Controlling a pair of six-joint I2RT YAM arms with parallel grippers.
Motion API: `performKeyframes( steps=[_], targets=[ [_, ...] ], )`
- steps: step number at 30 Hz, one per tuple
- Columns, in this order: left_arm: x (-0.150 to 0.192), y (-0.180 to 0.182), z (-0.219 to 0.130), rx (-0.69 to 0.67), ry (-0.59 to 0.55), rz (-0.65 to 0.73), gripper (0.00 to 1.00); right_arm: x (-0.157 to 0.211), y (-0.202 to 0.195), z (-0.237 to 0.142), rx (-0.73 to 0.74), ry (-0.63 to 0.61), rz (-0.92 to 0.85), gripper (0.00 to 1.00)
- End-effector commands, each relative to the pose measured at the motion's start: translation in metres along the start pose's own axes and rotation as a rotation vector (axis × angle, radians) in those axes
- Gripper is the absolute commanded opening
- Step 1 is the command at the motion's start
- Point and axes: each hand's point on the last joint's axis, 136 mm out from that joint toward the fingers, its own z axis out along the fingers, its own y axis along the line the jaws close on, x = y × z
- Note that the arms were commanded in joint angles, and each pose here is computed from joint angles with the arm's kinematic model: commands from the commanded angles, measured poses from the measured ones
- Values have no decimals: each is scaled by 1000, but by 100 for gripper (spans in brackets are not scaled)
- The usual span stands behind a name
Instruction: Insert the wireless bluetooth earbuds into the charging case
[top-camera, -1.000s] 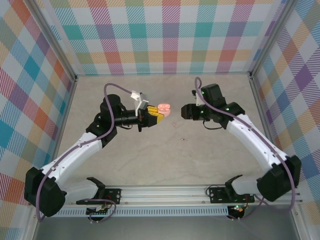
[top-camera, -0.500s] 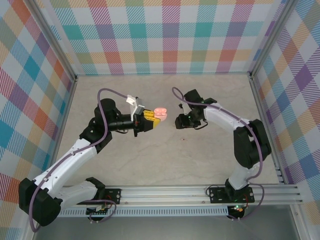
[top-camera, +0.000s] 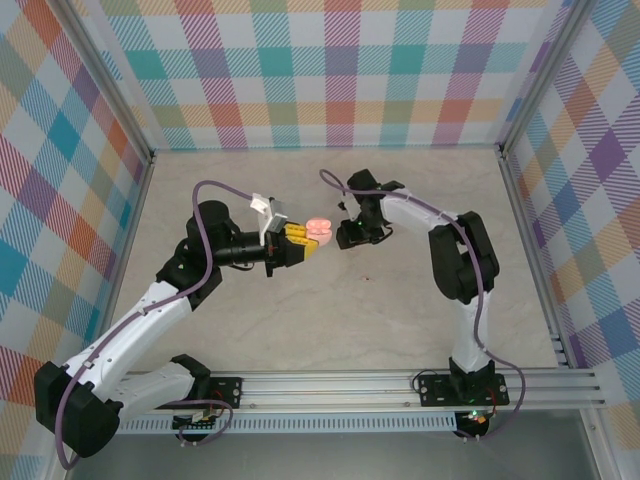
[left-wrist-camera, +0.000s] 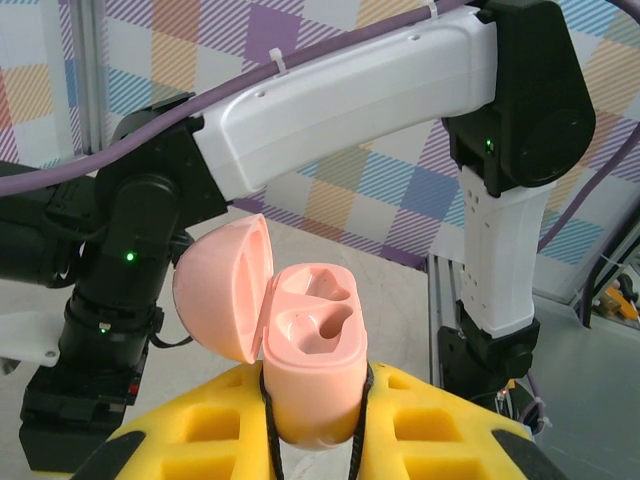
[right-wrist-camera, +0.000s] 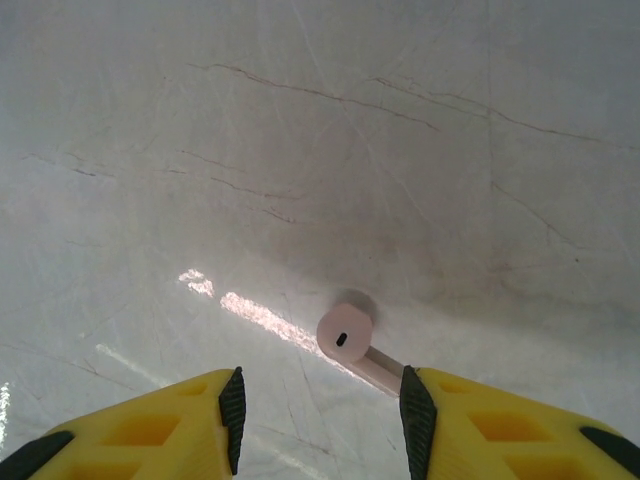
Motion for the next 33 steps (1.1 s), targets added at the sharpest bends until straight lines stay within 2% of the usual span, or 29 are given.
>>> performKeyframes(
  steps=[1,11,25,33],
  targets=[
    [-2,-1,-4,-8,-11,24,9,2,0,2,47,48,-35,46],
    [-4,-1,-4,-9,-16,24,9,5,-20,18,170,114,-7,45],
    [-7,-3,-5,-8,-18,28,9,-5,-40,11,281,65,146,40],
    [-6,-2,-5,-8,-19,31,10,-2,-26,4,206,68,132,38]
  ],
)
